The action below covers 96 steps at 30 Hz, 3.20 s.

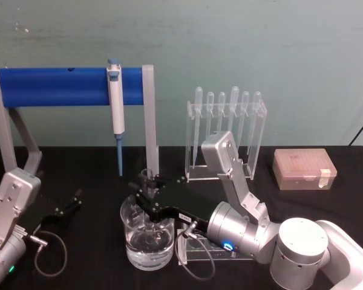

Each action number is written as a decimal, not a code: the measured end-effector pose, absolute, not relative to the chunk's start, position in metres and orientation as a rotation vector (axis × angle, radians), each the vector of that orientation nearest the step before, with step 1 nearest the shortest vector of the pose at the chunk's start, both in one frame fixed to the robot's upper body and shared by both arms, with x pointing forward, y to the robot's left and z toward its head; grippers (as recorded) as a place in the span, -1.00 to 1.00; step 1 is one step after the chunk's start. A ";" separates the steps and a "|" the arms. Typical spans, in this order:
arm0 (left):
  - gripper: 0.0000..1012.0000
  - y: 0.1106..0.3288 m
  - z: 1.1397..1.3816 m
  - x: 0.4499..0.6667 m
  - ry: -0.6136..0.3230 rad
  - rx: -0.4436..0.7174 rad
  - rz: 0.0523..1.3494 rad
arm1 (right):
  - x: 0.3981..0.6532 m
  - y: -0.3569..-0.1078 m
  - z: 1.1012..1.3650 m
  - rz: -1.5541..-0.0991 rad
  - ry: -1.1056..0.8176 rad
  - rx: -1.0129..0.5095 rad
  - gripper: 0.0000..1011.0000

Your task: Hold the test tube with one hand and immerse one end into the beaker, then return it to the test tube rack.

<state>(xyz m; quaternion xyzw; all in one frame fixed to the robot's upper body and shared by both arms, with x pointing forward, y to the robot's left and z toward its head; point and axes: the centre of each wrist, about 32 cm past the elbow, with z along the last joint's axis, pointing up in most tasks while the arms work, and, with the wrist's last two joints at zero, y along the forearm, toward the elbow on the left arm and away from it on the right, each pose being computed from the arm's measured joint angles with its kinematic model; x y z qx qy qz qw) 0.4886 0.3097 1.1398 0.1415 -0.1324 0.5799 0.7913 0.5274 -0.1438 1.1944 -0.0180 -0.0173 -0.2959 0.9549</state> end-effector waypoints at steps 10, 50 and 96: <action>0.98 0.310 1.140 0.489 -0.285 0.304 1.248 | 0.527 -0.144 1.194 -0.601 -0.035 -0.036 -0.55; 0.98 0.310 1.140 0.489 -0.285 0.304 1.248 | 0.527 -0.144 1.194 -0.601 -0.035 -0.036 -0.55; 0.98 0.310 1.140 0.489 -0.285 0.304 1.248 | 0.526 -0.144 1.203 -0.585 -0.055 -0.025 -0.55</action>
